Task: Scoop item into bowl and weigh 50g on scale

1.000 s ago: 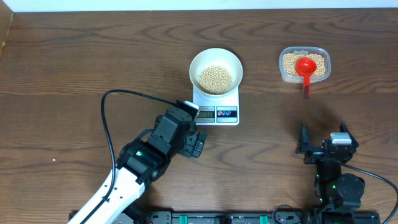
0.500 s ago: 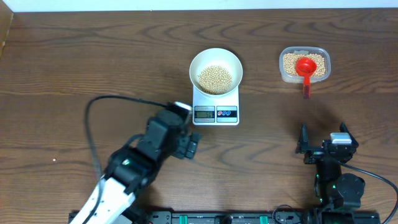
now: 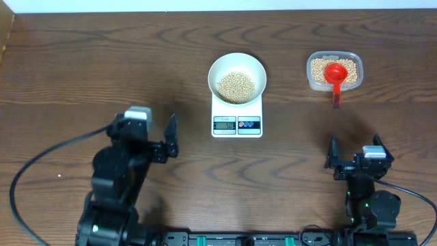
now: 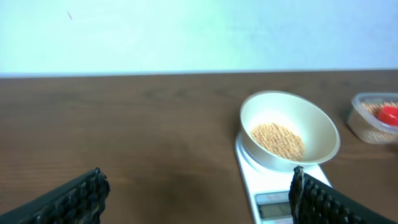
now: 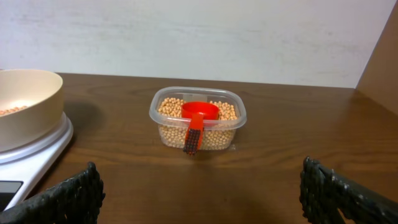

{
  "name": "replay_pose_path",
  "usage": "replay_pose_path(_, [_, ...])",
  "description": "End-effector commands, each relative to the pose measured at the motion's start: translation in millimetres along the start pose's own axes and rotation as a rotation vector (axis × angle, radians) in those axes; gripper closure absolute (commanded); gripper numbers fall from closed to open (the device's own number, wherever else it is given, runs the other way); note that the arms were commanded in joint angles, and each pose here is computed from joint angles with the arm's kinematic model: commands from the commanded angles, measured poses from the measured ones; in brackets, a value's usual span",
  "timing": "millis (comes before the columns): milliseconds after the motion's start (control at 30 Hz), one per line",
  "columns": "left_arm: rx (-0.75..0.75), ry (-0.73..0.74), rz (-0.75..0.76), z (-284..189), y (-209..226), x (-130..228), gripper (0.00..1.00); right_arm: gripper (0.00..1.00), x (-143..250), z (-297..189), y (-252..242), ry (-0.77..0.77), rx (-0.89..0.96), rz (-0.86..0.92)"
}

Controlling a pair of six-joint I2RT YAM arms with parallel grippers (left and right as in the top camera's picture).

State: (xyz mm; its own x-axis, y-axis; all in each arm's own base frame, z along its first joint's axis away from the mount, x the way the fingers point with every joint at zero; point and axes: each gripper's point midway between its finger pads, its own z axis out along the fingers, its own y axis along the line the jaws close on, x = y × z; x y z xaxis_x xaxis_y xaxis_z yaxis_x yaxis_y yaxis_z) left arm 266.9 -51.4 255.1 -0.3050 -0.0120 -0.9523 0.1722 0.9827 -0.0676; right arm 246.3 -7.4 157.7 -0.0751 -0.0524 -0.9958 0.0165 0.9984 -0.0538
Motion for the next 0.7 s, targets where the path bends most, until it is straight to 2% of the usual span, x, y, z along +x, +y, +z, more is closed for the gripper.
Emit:
replay_pose_path(0, [-0.005, -0.066, 0.093, -7, 9, 11, 0.05, 0.01, 0, 0, 3, -0.003, -0.015, -0.001])
replay_pose_path(233, [-0.116, -0.192, 0.085, -12, 39, 42, 0.05, 0.01, 0, 0, 3, -0.003, -0.015, -0.001])
replay_pose_path(400, [-0.155, -0.206, 0.105, -6, 50, 77, 0.05, 0.01, 0, 0, 3, -0.003, -0.015, -0.001])
replay_pose_path(667, [-0.165, -0.210, 0.192, -2, 51, 96, 0.05, 0.01, 0, 0, 3, -0.003, -0.015, -0.001])
